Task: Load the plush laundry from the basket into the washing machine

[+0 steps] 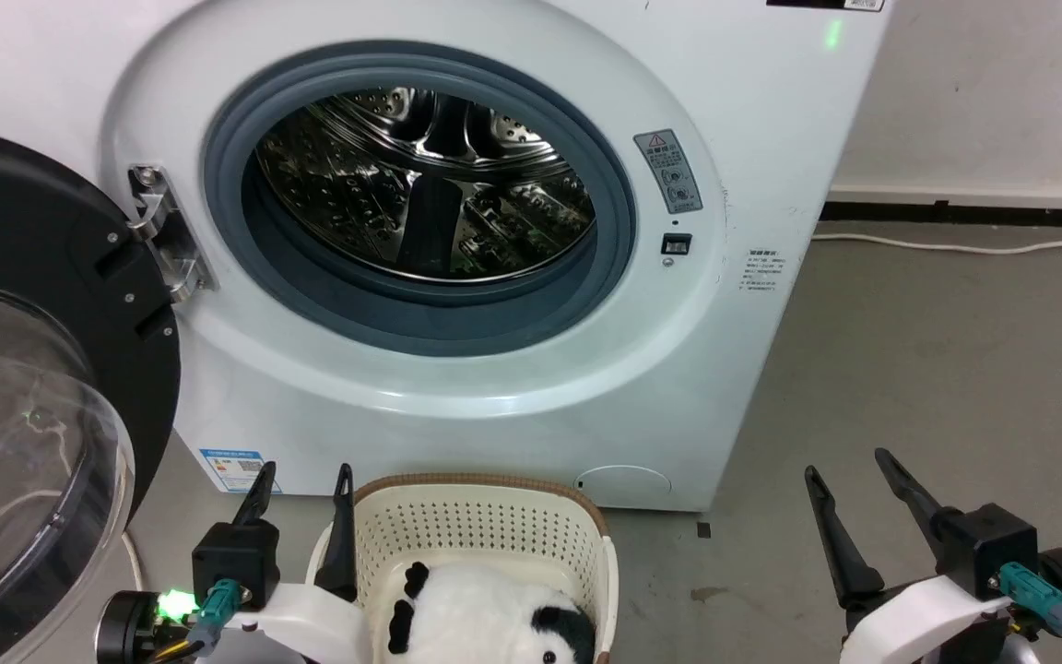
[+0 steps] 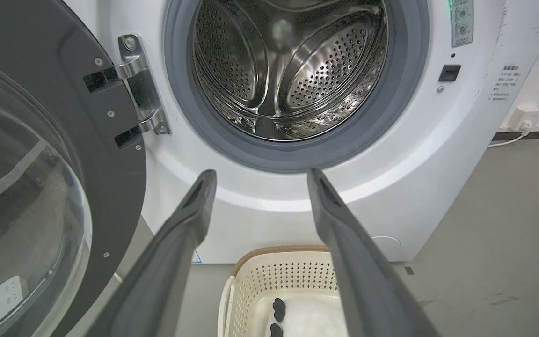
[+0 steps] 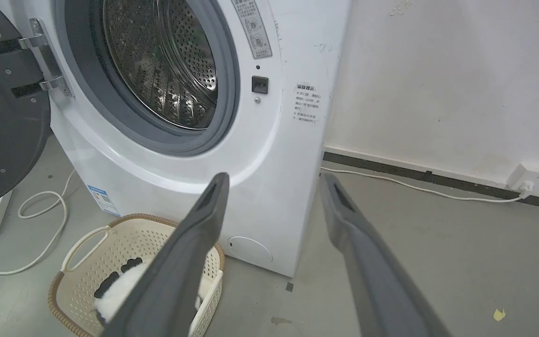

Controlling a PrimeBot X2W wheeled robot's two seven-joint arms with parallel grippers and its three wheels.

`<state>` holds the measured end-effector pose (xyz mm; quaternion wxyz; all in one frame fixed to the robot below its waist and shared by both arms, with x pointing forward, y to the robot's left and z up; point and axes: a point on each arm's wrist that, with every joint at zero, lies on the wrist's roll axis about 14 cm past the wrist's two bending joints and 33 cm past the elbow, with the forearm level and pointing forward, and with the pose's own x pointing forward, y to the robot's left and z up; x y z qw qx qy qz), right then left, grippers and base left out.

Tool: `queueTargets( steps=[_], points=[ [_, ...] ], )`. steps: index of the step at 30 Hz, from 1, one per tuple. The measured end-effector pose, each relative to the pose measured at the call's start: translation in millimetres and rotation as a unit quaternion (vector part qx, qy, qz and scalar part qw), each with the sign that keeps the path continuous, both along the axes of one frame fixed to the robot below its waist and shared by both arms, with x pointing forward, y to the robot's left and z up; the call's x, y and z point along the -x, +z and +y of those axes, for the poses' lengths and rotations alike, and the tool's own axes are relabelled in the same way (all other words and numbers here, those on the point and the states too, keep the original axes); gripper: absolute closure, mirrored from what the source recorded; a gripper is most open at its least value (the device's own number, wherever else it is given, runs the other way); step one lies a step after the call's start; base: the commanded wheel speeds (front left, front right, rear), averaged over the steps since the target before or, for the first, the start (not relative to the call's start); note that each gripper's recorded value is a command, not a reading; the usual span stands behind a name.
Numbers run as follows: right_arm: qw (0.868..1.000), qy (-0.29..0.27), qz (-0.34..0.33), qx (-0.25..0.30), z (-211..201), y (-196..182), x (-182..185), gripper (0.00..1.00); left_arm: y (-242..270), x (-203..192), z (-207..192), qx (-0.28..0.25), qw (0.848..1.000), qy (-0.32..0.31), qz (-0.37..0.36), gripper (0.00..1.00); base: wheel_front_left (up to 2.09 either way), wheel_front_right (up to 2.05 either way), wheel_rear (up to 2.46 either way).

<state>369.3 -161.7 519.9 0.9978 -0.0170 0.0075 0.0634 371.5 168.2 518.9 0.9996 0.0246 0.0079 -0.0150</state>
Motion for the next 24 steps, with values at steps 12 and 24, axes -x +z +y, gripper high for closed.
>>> queueTargets(
  steps=[12, 24],
  points=[
    [1.0, -0.013, 0.018, -0.003, -8, -16, -4, 0.0, -27, -14, -18, -0.001, 0.999, -0.028, 0.033, 0.0, 0.0, 0.0, 0.0],
    [0.999, -0.031, 0.028, -0.014, -20, -28, -14, 0.0, -72, -36, -37, -0.01, 0.993, -0.064, 0.099, 0.0, 0.0, 0.0, 0.0]
  ],
)
